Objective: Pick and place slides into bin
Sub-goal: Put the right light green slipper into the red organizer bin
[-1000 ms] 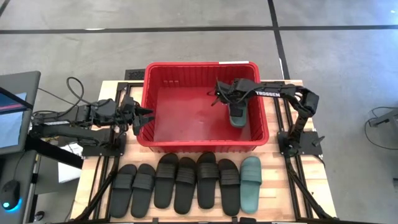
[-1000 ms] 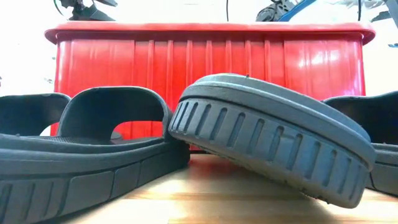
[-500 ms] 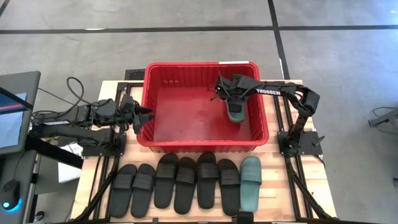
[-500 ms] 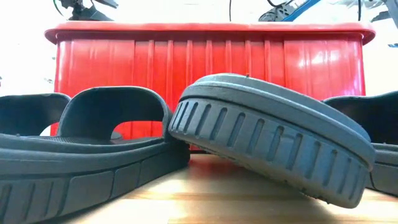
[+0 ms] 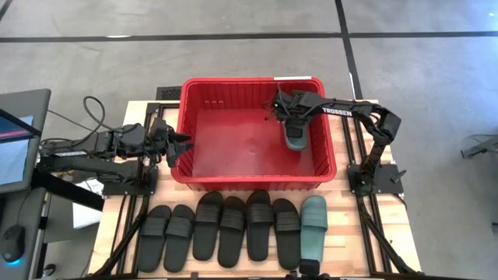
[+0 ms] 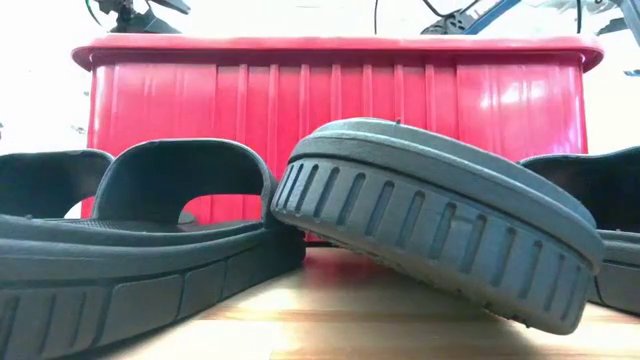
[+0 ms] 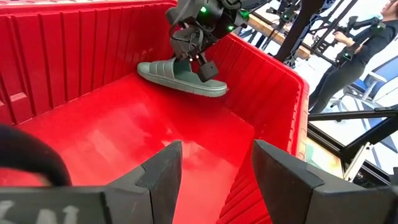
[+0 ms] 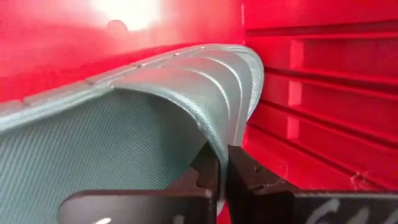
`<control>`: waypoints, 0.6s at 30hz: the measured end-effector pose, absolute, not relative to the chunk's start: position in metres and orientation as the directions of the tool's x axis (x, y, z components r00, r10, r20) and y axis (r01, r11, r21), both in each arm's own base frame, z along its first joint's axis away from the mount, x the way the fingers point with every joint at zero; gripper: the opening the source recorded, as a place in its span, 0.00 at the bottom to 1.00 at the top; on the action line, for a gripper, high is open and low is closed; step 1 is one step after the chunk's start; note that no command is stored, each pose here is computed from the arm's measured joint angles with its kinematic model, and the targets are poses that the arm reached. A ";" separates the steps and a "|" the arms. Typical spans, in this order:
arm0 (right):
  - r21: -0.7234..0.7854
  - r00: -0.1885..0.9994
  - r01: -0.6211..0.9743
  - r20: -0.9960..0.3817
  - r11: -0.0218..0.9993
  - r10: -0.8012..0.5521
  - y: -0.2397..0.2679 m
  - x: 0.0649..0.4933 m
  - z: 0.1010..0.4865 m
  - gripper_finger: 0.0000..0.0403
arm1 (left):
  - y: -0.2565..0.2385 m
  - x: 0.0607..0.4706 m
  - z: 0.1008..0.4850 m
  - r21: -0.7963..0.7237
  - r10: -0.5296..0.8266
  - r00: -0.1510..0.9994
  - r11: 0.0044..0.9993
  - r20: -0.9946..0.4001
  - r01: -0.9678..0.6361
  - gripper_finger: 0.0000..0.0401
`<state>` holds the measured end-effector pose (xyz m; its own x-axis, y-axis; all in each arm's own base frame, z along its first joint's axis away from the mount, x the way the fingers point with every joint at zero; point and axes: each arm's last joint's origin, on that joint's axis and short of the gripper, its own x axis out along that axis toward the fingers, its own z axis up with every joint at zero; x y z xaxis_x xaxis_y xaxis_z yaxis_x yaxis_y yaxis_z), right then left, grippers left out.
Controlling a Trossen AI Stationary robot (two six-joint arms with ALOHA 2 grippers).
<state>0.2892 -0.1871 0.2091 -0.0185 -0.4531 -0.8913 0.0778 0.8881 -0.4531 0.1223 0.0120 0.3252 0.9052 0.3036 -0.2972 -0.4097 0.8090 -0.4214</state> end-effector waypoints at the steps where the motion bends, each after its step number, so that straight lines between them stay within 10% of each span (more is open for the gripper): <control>1: -0.448 -0.016 0.078 -0.894 0.891 -0.448 -0.187 0.289 0.208 0.00 | 0.012 0.122 0.325 -0.421 0.304 0.905 0.809 -0.297 -0.410 0.46; 18: -0.402 -0.038 0.076 -0.916 0.912 -0.401 -0.184 0.283 0.201 0.06 | 0.012 0.122 0.325 -0.422 0.303 0.905 0.809 -0.298 -0.410 0.46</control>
<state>0.2833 -0.1843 0.2007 -0.0381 -0.4005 -0.9155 0.0755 0.9124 -0.4023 0.1224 0.0120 0.3251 0.9051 0.3035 -0.2978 -0.4099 0.8089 -0.4215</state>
